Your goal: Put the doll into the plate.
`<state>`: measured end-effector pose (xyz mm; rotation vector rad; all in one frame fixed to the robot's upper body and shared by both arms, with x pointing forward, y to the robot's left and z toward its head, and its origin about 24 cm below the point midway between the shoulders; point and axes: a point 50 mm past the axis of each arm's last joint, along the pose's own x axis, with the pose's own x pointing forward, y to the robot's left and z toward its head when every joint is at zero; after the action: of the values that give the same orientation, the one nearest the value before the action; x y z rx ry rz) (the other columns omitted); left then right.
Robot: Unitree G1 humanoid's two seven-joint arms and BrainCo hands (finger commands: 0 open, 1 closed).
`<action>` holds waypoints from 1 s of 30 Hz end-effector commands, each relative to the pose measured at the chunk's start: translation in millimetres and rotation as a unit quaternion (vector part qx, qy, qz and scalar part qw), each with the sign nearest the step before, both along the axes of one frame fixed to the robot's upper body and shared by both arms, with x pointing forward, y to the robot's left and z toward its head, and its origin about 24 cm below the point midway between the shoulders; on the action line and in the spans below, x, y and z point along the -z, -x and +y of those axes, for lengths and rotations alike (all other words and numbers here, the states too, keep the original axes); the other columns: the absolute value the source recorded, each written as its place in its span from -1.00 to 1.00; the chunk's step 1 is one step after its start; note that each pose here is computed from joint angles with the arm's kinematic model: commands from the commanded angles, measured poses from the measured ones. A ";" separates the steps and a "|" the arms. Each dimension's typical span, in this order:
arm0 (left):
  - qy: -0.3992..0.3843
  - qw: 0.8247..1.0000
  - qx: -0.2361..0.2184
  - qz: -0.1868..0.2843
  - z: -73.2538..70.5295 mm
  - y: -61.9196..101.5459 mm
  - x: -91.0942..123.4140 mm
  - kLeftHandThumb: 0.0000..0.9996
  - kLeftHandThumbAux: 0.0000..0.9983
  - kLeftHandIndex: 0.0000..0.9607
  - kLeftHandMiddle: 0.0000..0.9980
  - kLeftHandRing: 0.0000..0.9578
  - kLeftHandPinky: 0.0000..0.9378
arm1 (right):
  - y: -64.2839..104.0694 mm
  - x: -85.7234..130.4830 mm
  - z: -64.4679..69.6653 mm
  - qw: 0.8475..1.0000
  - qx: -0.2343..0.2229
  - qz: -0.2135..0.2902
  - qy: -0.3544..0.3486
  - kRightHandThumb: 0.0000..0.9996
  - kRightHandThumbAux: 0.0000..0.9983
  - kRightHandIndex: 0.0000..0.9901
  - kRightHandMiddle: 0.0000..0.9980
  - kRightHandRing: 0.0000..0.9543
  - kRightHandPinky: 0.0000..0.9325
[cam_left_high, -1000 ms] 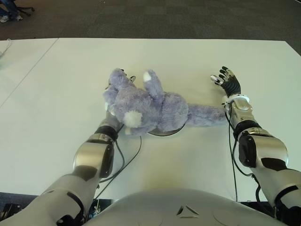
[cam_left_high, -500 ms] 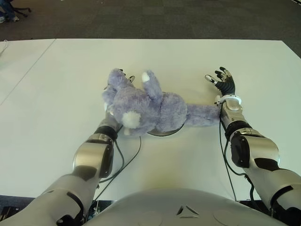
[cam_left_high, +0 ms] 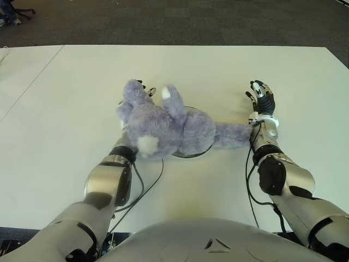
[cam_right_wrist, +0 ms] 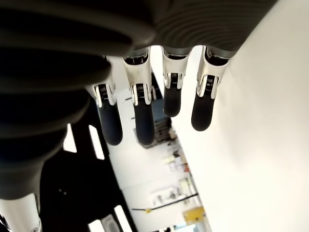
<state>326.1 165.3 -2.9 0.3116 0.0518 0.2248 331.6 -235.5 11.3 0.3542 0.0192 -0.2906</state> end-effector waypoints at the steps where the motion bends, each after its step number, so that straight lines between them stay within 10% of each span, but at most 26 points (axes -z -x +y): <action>1: 0.017 0.974 -0.013 0.225 5.9 87.1 94.2 -1.00 0.23 -0.45 -0.30 -0.28 -0.36 | 70.9 86.2 25.0 0.986 0.009 0.126 -0.108 -1.00 0.32 -0.41 -0.30 -0.32 -0.41; 11: 0.017 0.974 -0.006 0.225 9.7 88.5 94.5 -1.00 0.24 -0.48 -0.31 -0.29 -0.36 | 102.1 104.6 40.6 0.988 -0.011 0.140 -0.065 -1.00 0.27 -0.30 -0.25 -0.28 -0.48; 30: 0.008 0.975 -0.009 0.221 9.8 86.3 92.9 -1.00 0.27 -0.43 -0.26 -0.26 -0.41 | 93.2 98.6 50.0 0.975 -0.041 0.185 0.115 -1.00 0.34 -0.50 -0.42 -0.42 -0.46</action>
<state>325.1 165.9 -2.5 0.3107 0.0356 0.1923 326.6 -210.7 12.4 0.0973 -0.0488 -0.2289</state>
